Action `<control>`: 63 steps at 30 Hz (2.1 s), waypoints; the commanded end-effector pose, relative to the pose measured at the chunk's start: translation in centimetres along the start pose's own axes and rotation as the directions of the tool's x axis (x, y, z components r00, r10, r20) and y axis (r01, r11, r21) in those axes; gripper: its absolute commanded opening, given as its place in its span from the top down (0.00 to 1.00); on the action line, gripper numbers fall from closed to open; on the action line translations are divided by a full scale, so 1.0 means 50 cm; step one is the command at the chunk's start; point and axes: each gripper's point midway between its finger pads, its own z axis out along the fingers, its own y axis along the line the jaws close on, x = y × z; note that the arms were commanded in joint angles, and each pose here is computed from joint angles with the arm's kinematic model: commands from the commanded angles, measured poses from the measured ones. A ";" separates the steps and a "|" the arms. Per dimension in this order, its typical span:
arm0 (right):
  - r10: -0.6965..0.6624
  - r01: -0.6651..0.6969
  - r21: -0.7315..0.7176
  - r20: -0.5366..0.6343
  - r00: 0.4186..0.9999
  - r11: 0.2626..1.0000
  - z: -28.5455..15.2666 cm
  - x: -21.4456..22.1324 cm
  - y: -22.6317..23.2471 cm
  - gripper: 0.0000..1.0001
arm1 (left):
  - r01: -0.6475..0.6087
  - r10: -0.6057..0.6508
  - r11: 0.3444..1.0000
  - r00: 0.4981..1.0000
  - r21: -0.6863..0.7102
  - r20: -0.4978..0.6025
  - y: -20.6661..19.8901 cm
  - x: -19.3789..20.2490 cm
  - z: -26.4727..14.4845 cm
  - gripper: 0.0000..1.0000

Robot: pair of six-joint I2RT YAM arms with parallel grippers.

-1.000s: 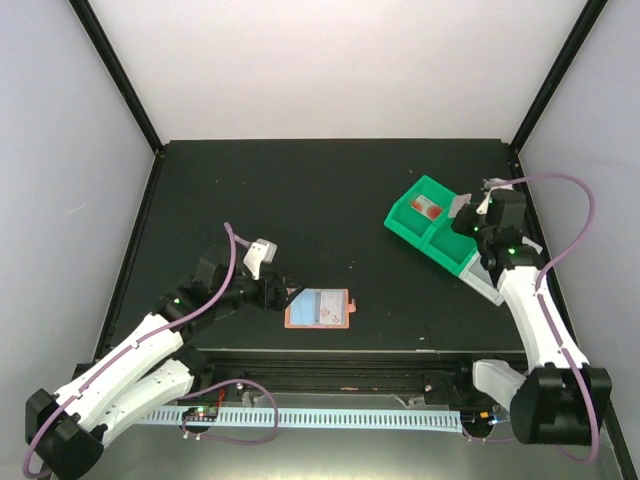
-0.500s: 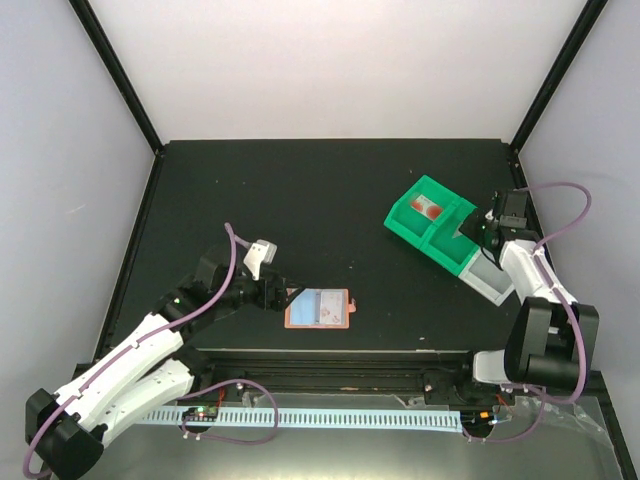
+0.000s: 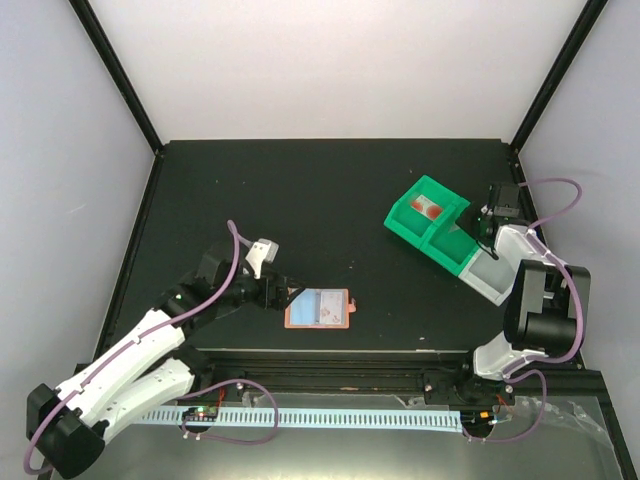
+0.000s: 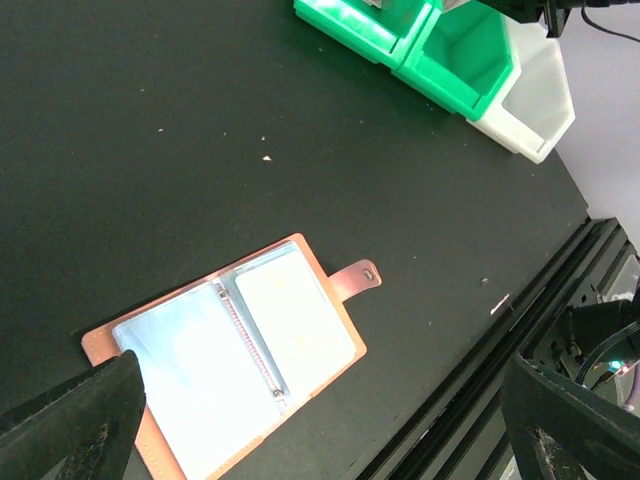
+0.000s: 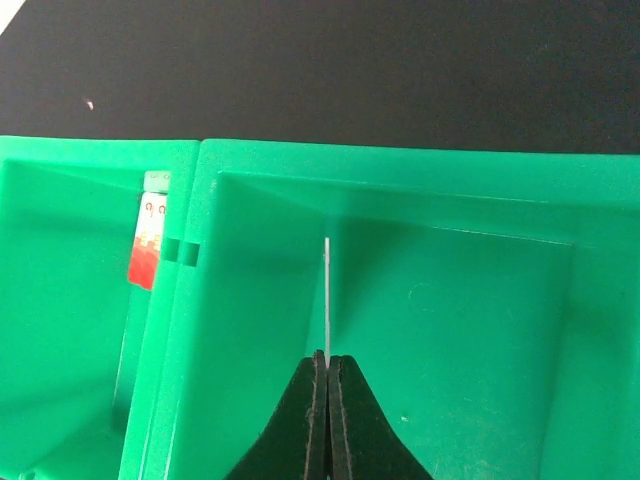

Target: Take the credit cards out of the card holder

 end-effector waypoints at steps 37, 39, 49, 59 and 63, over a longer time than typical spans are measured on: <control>-0.018 0.024 -0.119 0.048 0.999 0.993 -0.118 -0.022 0.079 0.65 | 0.040 -0.036 0.999 0.993 0.037 -0.109 -0.013 0.011 0.025 0.01; -0.066 0.074 -0.179 0.048 0.997 0.981 -0.141 0.006 0.115 0.65 | 0.052 -0.047 0.998 0.991 0.033 -0.126 -0.009 0.017 0.032 0.01; -0.220 0.184 -0.335 -0.072 0.973 0.924 -0.214 0.160 0.214 0.65 | 0.122 -0.108 0.988 0.983 0.090 -0.148 -0.014 0.025 0.066 0.13; -0.383 0.251 -0.539 -0.147 0.912 0.804 -0.273 0.386 0.321 0.64 | 0.185 -0.174 0.979 0.976 0.084 -0.128 0.011 0.048 0.093 0.19; -0.432 0.247 -0.589 -0.193 0.881 0.769 -0.277 0.477 0.345 0.64 | 0.215 -0.213 0.977 0.968 -0.001 -0.130 0.053 0.071 0.107 0.22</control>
